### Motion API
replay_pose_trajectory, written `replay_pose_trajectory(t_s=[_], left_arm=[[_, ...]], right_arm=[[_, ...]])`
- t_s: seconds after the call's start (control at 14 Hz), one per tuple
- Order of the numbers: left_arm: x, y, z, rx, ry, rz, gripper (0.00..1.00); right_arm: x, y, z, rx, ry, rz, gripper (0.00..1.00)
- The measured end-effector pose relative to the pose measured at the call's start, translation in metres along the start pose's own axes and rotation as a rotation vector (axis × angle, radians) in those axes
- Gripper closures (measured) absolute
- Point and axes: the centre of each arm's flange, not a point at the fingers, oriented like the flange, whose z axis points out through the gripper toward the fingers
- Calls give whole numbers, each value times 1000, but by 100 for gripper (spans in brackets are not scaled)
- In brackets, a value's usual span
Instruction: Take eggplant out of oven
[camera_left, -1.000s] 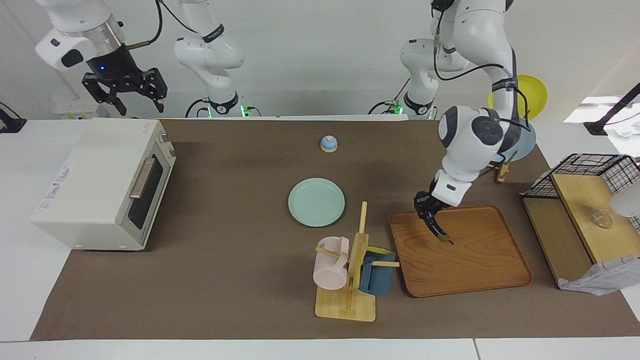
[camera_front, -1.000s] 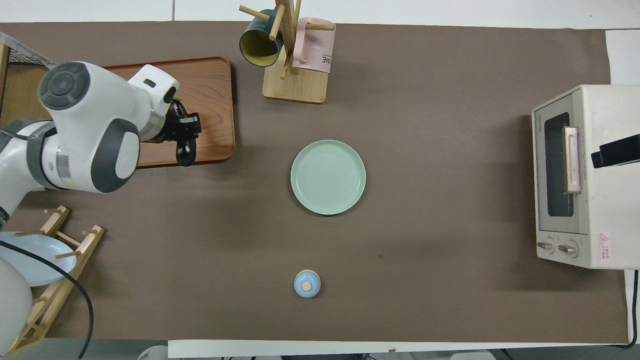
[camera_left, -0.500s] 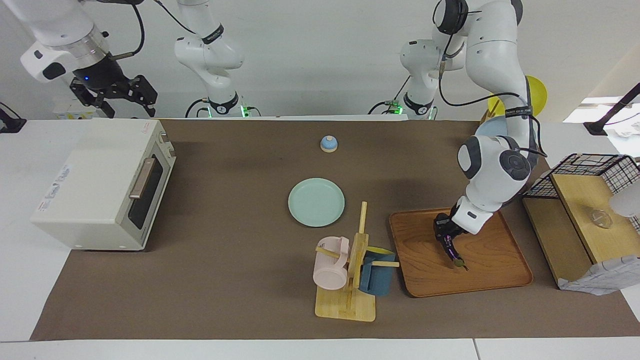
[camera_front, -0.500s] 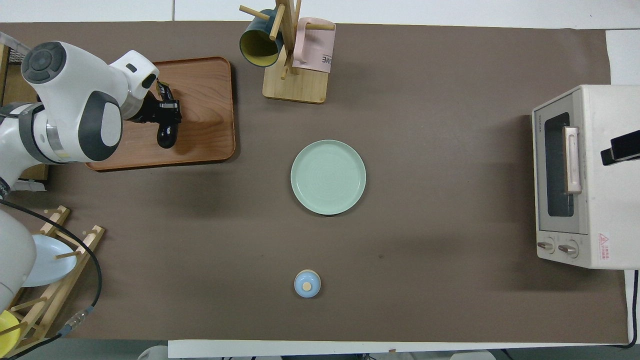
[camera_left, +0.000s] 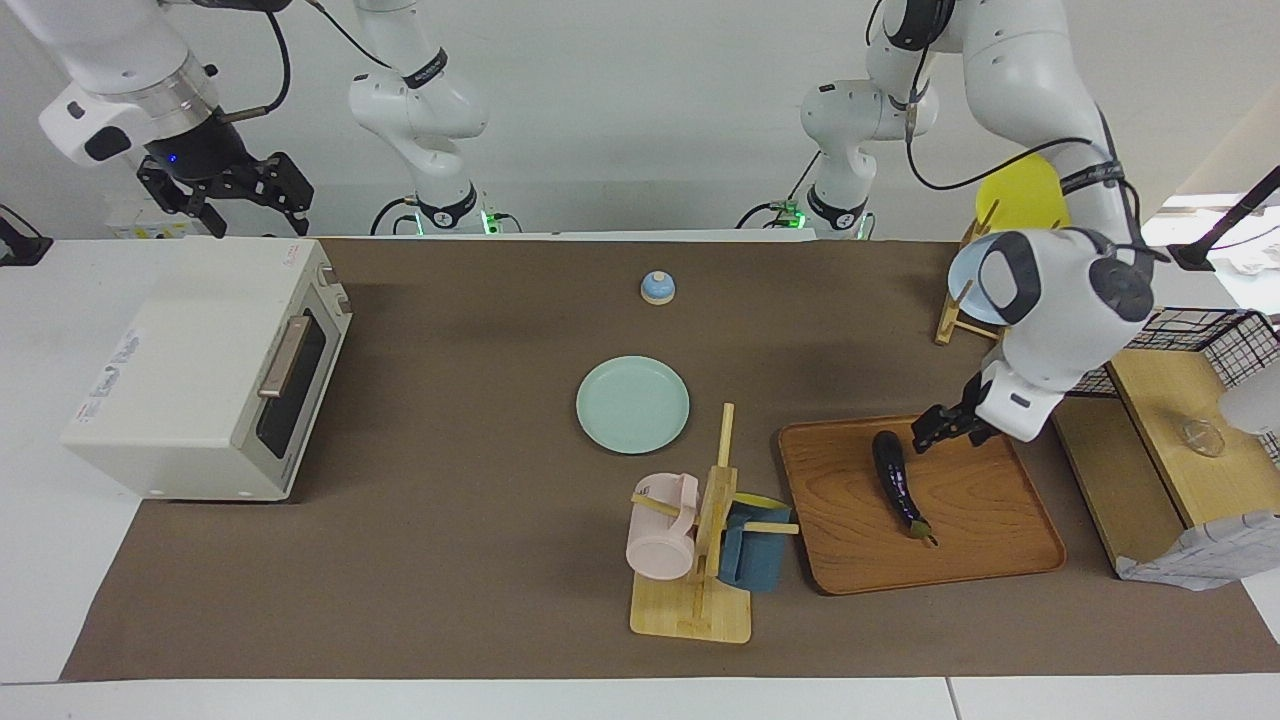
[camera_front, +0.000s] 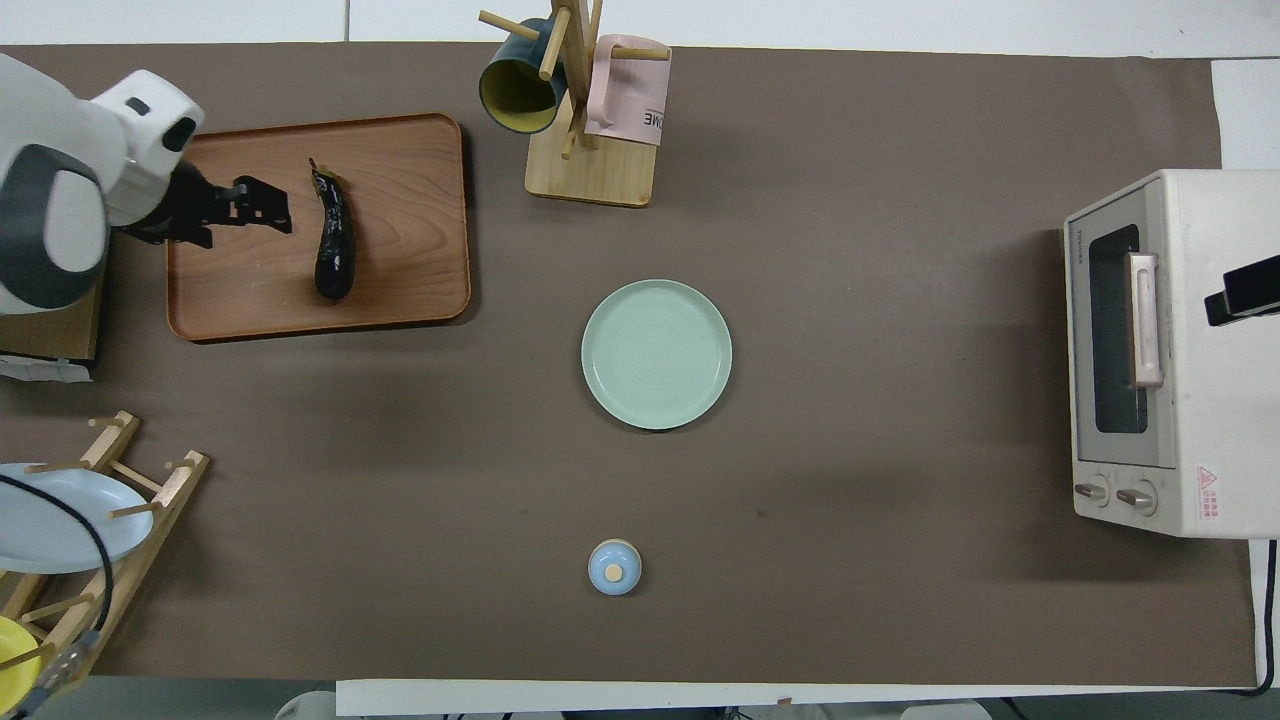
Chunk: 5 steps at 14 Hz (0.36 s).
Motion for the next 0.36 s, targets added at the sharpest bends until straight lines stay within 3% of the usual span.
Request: replay_pose_trajectory(t_s=[0.21,0.36], left_arm=[[-68,-2,-102,79,-28,31,0],[-97,-4,-135,112,-32,77,0]], right_arm=[[0,-1,0,0,0,-2,0],[0,-1,0,0,1,-1,0]])
